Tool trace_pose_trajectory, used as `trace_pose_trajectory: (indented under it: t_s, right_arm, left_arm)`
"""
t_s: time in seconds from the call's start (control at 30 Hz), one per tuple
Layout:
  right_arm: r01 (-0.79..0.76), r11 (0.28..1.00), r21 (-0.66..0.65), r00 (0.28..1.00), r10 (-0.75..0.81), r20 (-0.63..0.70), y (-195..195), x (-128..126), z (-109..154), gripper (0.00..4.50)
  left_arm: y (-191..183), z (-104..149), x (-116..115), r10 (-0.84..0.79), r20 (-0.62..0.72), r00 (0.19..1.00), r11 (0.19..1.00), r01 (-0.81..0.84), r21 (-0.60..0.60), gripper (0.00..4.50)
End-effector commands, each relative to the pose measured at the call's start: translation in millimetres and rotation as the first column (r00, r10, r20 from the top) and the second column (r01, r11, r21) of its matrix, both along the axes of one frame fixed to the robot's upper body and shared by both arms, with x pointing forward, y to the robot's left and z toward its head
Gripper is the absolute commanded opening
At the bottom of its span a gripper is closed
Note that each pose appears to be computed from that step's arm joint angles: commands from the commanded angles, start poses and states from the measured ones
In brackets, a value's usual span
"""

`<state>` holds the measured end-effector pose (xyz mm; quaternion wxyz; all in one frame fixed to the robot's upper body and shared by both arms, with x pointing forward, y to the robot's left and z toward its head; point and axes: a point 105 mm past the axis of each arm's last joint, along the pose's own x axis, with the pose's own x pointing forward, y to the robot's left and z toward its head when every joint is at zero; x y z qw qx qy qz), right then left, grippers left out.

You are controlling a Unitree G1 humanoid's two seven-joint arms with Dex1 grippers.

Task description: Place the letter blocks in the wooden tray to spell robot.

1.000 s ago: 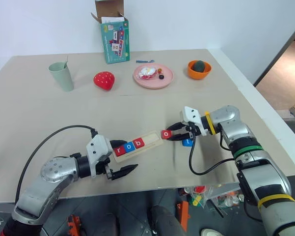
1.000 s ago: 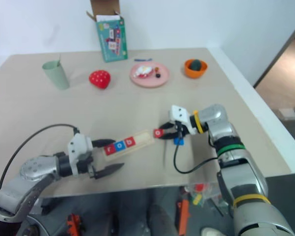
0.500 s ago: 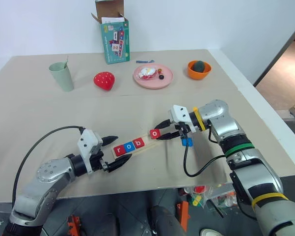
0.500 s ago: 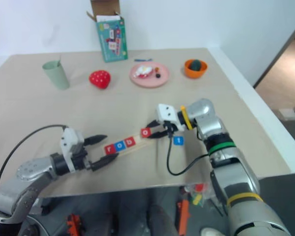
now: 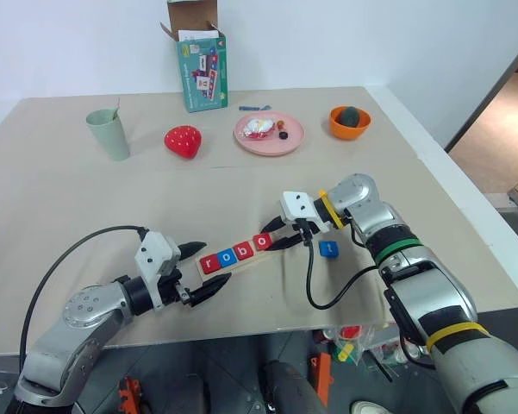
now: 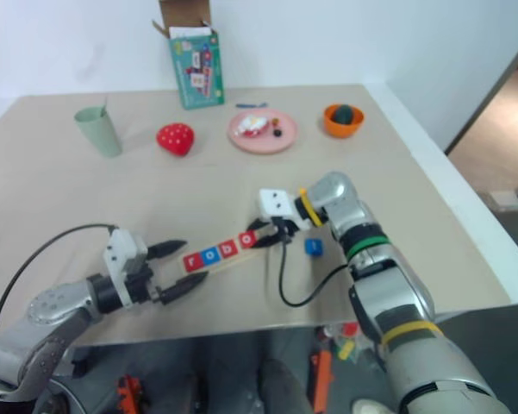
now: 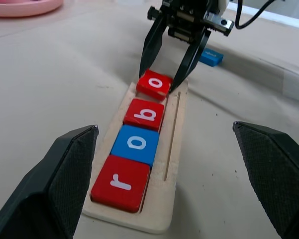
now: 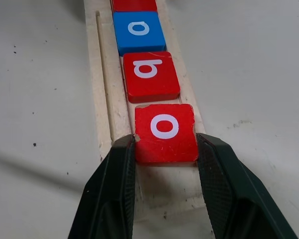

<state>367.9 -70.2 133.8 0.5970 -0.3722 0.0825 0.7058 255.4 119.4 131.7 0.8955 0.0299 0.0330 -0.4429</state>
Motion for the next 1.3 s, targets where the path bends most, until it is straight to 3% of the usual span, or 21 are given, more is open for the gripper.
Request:
trace_pose_trajectory:
  t_s: [0.03, 0.9, 0.93, 1.17, 1.23, 1.27, 1.3]
  right_arm:
    - [-0.044, 0.999, -0.008, 0.998, 0.044, 0.034, 6, 0, 12, 1.61]
    - [-0.086, 0.996, -0.01, 0.996, 0.086, -0.005, 14, -6, 6, 1.61]
    - [-0.084, 0.996, -0.008, 0.996, 0.084, -0.014, 14, -6, 6, 1.94]
    - [-0.051, 0.997, 0.06, 0.998, 0.053, -0.031, 17, -4, 15, 1.94]
    - [-0.046, 0.996, 0.073, 0.998, 0.049, -0.038, 16, -4, 17, 2.67]
    - [-0.046, 0.996, 0.072, 0.998, 0.049, -0.039, 15, -4, 17, 2.67]
    - [-0.047, 0.997, 0.067, 0.998, 0.05, -0.038, 15, -4, 16, 3.24]
  left_arm:
    - [-5, 13, -3, -0.017, 0.047, 0.999, 1.0, 0.018, -0.017, 4.5]
    - [-6, 13, -2, -0.009, 0.055, 0.998, 1.0, 0.009, -0.009, 4.5]
    - [-6, 13, -2, -0.01, 0.055, 0.998, 1.0, 0.01, -0.009, 4.5]
    - [-7, 12, -2, -0.019, 0.055, 0.998, 1.0, 0.019, -0.001, 4.5]
    - [-7, 12, -1, -0.021, 0.054, 0.998, 1.0, 0.021, 0.001, 4.5]
    - [-6, 12, -1, -0.023, 0.053, 0.998, 1.0, 0.023, 0.003, 4.5]
    - [-6, 11, -1, -0.024, 0.053, 0.998, 1.0, 0.024, 0.005, 4.5]
